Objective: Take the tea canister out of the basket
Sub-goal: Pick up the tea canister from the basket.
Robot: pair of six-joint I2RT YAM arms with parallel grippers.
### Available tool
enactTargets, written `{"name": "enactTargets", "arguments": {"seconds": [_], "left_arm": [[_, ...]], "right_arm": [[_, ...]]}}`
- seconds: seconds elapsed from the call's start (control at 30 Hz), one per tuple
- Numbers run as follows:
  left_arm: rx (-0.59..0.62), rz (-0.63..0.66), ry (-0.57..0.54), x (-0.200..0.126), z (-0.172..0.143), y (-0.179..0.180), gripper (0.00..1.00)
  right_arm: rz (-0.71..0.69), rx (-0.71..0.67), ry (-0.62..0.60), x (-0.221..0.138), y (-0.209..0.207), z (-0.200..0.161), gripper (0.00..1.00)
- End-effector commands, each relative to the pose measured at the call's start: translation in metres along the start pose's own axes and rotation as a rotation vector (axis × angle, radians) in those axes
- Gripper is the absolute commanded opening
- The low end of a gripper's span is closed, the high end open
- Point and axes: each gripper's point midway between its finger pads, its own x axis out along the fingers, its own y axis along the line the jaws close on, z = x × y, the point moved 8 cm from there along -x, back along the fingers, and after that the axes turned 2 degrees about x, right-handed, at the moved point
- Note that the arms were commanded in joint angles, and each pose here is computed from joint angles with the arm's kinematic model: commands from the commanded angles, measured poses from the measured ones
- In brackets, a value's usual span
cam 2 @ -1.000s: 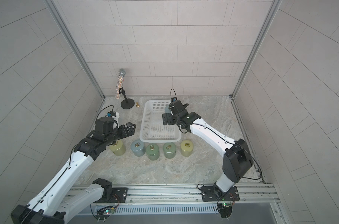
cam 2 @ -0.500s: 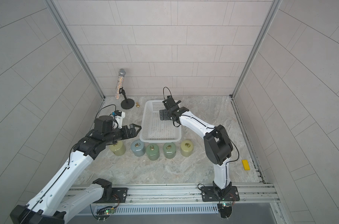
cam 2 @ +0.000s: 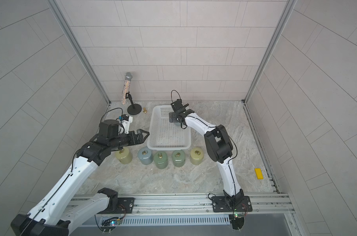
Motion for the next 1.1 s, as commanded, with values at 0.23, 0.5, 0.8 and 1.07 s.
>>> {"name": "enactTargets", "arguments": {"seconds": [0.23, 0.5, 0.8, 1.07], "left_arm": [[0.015, 0.008, -0.037, -0.009, 0.009, -0.006, 1.0], [0.006, 0.013, -0.037, -0.012, 0.007, -0.005, 1.0], [0.002, 0.018, -0.037, -0.011, 0.007, -0.004, 1.0], [0.0, 0.011, -0.033, -0.011, 0.005, -0.004, 1.0]], "right_arm": [[-0.034, 0.002, 0.029, 0.039, 0.004, -0.003, 1.0], [-0.069, 0.003, 0.046, 0.054, 0.003, -0.007, 1.0], [-0.064, -0.018, 0.054, 0.053, 0.004, -0.006, 0.78], [-0.028, -0.048, 0.019, 0.026, 0.014, 0.007, 0.71]]}}
